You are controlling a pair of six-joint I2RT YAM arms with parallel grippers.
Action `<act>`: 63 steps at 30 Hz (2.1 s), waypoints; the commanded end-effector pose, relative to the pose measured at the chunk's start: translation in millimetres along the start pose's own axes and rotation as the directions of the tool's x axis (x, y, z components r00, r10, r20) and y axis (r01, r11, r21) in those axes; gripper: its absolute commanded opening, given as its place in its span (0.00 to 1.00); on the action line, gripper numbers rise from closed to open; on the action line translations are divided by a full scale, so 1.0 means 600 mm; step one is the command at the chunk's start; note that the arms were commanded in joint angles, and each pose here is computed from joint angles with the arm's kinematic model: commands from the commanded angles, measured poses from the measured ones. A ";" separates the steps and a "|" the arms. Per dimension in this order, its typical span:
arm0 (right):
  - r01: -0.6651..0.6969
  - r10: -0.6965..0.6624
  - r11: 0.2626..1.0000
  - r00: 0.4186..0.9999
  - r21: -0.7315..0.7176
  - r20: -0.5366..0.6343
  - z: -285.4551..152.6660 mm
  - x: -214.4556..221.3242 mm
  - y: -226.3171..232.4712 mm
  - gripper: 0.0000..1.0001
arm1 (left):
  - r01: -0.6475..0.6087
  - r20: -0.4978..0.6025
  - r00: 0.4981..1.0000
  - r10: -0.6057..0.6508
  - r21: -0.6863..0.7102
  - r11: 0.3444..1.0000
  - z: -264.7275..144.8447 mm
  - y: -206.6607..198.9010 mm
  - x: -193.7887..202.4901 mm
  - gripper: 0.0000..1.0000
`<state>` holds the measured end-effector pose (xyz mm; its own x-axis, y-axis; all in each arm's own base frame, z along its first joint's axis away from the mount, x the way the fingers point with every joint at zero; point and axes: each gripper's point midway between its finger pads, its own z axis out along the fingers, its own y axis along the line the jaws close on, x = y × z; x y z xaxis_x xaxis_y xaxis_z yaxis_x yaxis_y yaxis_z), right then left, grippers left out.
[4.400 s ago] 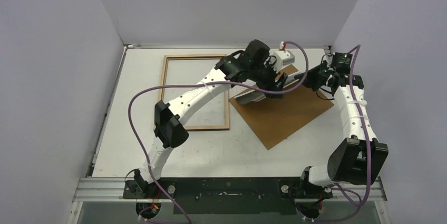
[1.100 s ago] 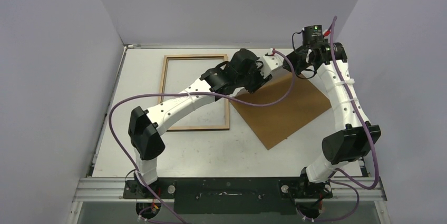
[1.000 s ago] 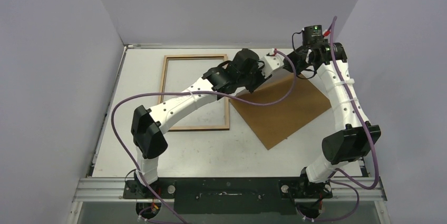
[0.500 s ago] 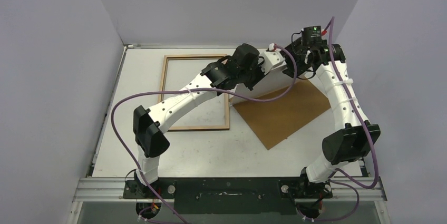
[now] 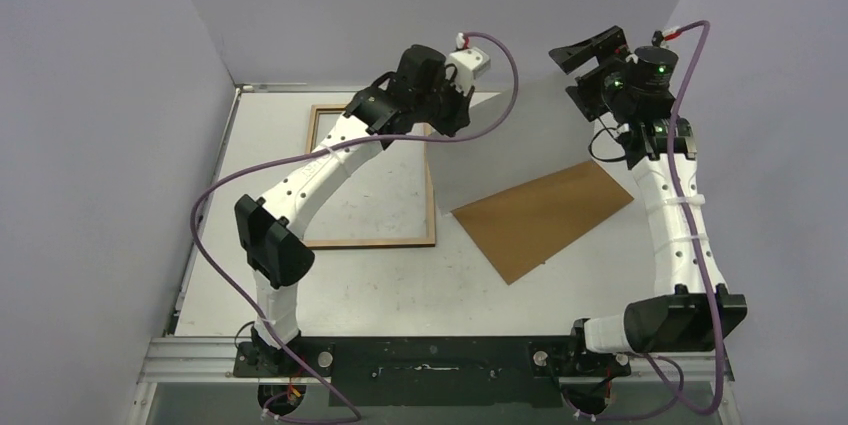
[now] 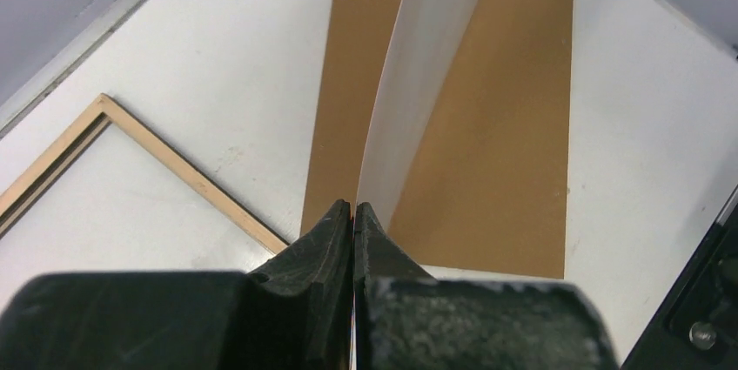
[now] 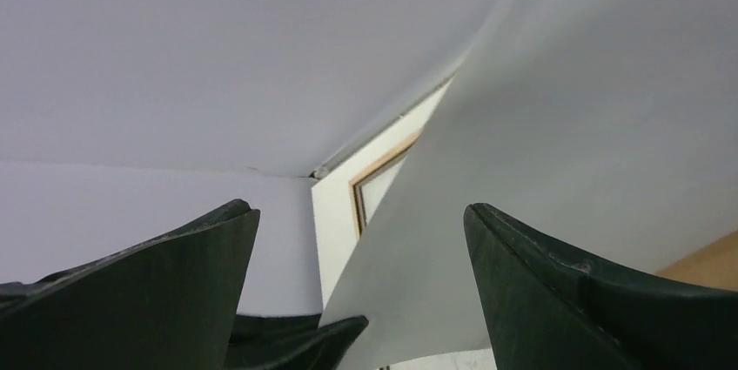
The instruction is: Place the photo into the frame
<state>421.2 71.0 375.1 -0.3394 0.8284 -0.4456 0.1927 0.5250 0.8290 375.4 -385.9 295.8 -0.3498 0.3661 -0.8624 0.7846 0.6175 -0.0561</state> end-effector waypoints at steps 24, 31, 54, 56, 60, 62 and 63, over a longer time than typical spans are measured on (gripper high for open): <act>0.114 -0.002 0.770 0.985 -0.628 0.175 -0.007 0.071 0.147 1.00 | 0.033 0.415 0.909 0.039 -0.166 0.986 -0.305 0.038 -0.223 0.00; 0.045 0.017 0.804 0.995 -0.593 0.099 0.026 0.106 0.113 1.00 | 0.387 0.398 0.870 -0.292 -0.184 0.903 -0.306 0.148 -0.163 0.00; -0.030 -0.004 0.866 0.998 -0.499 -0.066 0.071 0.176 0.043 1.00 | 0.895 0.432 0.445 -0.784 -0.174 0.412 -0.251 0.349 0.228 0.00; -0.023 -0.012 0.871 0.998 -0.491 -0.069 0.073 0.180 0.038 1.00 | 0.880 0.418 0.468 -0.779 -0.146 0.451 -0.244 0.337 0.247 0.00; -0.015 -0.029 0.881 0.996 -0.473 -0.085 0.080 0.195 0.026 1.00 | 0.864 0.385 0.492 -0.781 -0.105 0.493 -0.225 0.330 0.268 0.00; -0.014 -0.033 0.885 0.995 -0.466 -0.093 0.083 0.201 0.022 1.00 | 0.850 0.367 0.515 -0.775 -0.101 0.517 -0.219 0.326 0.275 0.00; -0.013 -0.036 0.885 0.995 -0.465 -0.095 0.084 0.204 0.021 1.00 | 0.844 0.362 0.525 -0.770 -0.108 0.525 -0.219 0.327 0.279 0.00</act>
<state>431.5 181.1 313.0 -0.4264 0.8067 -0.4092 -0.2165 0.3483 0.9121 387.8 -106.0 175.0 -0.6555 -0.5843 -0.4784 -0.1252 0.7088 -0.6942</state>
